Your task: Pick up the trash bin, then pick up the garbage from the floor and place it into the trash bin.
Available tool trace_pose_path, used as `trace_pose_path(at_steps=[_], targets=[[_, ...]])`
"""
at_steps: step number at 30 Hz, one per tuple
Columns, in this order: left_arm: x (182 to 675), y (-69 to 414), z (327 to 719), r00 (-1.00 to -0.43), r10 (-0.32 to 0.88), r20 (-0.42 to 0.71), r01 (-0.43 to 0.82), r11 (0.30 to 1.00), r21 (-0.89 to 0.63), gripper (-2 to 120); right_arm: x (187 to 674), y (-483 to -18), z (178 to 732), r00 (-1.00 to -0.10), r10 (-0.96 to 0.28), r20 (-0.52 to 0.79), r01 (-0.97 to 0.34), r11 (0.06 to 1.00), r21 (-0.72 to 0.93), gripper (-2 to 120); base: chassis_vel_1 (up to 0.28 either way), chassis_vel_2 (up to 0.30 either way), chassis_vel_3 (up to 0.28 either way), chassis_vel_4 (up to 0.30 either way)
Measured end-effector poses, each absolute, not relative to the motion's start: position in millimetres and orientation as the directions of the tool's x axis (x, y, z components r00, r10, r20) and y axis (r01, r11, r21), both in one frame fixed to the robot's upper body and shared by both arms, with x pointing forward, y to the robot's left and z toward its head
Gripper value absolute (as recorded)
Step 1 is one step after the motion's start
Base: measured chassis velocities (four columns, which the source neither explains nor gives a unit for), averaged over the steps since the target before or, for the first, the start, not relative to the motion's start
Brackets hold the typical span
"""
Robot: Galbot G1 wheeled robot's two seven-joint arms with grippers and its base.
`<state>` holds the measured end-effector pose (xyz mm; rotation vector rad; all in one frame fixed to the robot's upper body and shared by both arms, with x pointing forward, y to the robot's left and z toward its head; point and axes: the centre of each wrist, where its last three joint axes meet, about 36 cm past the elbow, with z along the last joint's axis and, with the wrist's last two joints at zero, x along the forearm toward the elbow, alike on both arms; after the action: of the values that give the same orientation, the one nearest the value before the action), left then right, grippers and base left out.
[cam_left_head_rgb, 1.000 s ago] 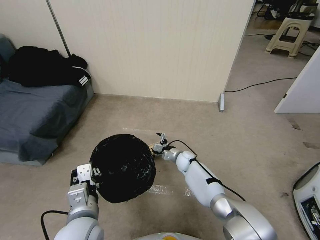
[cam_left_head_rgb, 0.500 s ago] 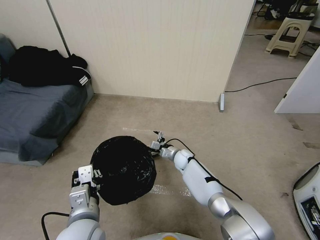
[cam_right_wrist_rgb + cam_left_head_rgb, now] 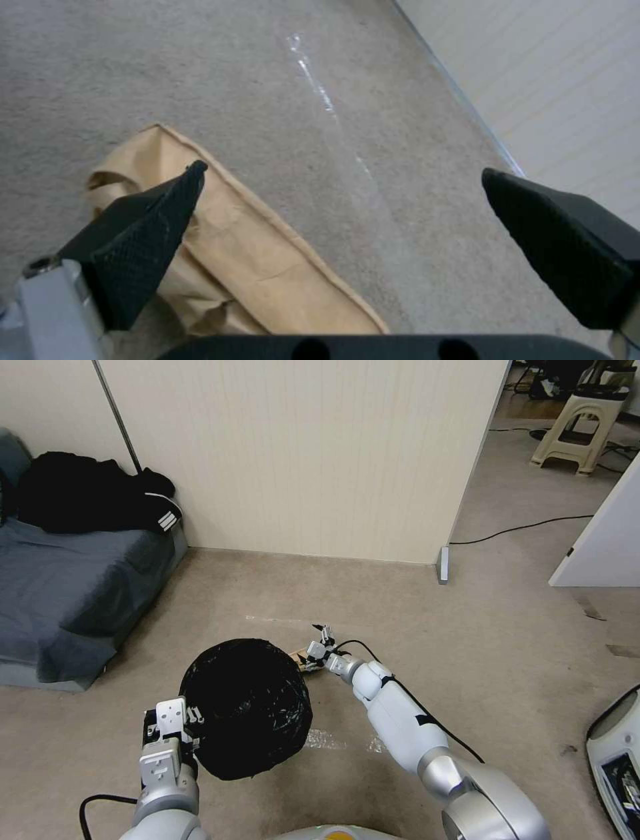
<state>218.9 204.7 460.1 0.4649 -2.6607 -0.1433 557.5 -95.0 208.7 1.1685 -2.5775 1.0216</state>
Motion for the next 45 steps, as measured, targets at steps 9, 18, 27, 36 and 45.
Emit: trace_pose_path(at_steps=[9,18,27,36,45], targets=[[217.6,200.7,459.7,-0.854,-0.343,0.392,-0.296,0.939,0.175,1,549.2,-80.7,203.4,-0.596,-0.681,0.425,-0.766,0.324,-0.555,100,0.000,0.000,0.000,0.000],[217.2,198.6,459.6,-0.856,-0.346,0.384,-0.299,0.938,0.178,1,549.0,-70.1,203.7,-0.513,-0.701,0.496,-0.787,0.153,-0.598,100,0.000,0.000,0.000,0.000],[213.7,195.7,460.7,-0.859,-0.346,0.378,-0.298,0.937,0.181,1,546.5,-77.0,192.6,-0.490,-0.683,0.542,-0.797,0.099,-0.596,100,0.000,0.000,0.000,0.000],[208.5,194.1,462.4,-0.858,-0.359,0.368,-0.309,0.932,0.190,1,555.0,-90.3,190.5,-0.515,-0.647,0.562,-0.788,0.098,-0.608,100,0.000,0.000,0.000,0.000],[205.3,193.3,461.7,-0.853,-0.370,0.367,-0.315,0.927,0.203,1,563.1,-111.9,184.4,-0.539,-0.606,0.585,-0.784,0.108,-0.611,100,0.000,0.000,0.000,0.000]])
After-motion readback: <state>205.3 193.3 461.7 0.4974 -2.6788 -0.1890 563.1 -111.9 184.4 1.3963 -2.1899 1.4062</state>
